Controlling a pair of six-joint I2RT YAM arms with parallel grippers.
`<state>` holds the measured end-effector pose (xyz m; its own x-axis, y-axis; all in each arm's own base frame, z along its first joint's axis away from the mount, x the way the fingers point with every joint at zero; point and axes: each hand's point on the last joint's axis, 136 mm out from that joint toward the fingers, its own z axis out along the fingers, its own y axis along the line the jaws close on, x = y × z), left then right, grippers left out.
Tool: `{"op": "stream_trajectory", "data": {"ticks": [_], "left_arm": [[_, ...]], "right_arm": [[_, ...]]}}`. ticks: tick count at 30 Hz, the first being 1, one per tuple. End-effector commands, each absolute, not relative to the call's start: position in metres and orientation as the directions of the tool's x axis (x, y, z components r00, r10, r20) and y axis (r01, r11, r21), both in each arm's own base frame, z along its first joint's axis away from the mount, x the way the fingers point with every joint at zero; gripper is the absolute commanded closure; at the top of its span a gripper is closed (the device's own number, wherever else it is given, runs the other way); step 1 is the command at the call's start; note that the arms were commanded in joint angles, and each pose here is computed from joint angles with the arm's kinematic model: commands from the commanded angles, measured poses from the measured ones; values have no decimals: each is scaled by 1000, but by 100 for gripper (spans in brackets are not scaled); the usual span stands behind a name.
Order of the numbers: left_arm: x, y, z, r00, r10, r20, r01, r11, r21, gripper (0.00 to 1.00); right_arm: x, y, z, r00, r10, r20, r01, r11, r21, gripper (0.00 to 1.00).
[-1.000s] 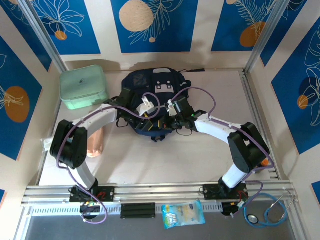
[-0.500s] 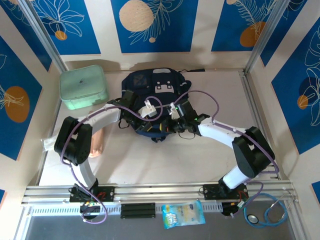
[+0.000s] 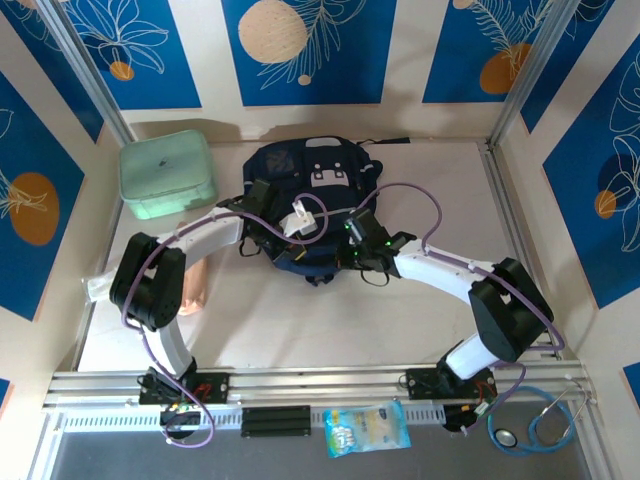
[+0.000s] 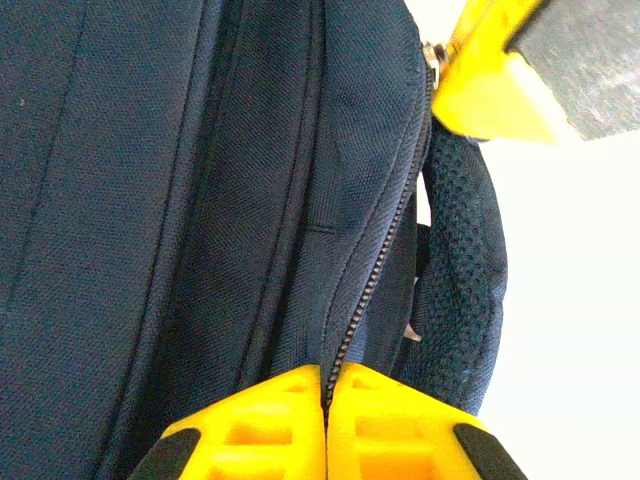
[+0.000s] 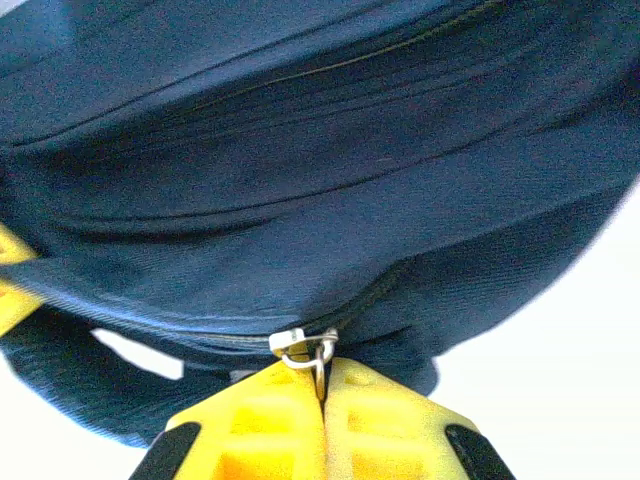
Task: Pack the student bag
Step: Zip the student bag at the top-center of the table.
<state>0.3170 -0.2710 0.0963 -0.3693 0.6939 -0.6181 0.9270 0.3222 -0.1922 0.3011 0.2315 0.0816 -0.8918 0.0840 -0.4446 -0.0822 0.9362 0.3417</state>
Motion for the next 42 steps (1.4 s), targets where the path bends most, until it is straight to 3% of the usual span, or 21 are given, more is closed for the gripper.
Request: {"op": "stream_trajectory", "data": {"ticks": [1,11,19,26,33,42], "left_arm": [[318,-263,103,-346,707,-617,934,325,-152,97],[316,-259,113,-348,697,-627,933,324,-158,97],[306,-277,129,-365,645,-671,931,271,-246,68],[308,-290,130,-362,634,-684,932,252,-259,57],[328,-286,112,-391,687,-612,918,341,-204,59],[316,-292,111,-398,703,-589,918,302,-258,92]], "right_arm": [[305,171,69,-877,135,-461,69,985,157,100],[352,137,81,-842,214,-496,124,970,208,100],[355,213,120,-801,-12,-599,-262,906,331,100],[328,271,139,-779,-85,-622,-446,772,453,100],[312,291,143,-770,-126,-626,-505,720,476,100],[318,282,130,-781,-92,-618,-455,761,462,100]]}}
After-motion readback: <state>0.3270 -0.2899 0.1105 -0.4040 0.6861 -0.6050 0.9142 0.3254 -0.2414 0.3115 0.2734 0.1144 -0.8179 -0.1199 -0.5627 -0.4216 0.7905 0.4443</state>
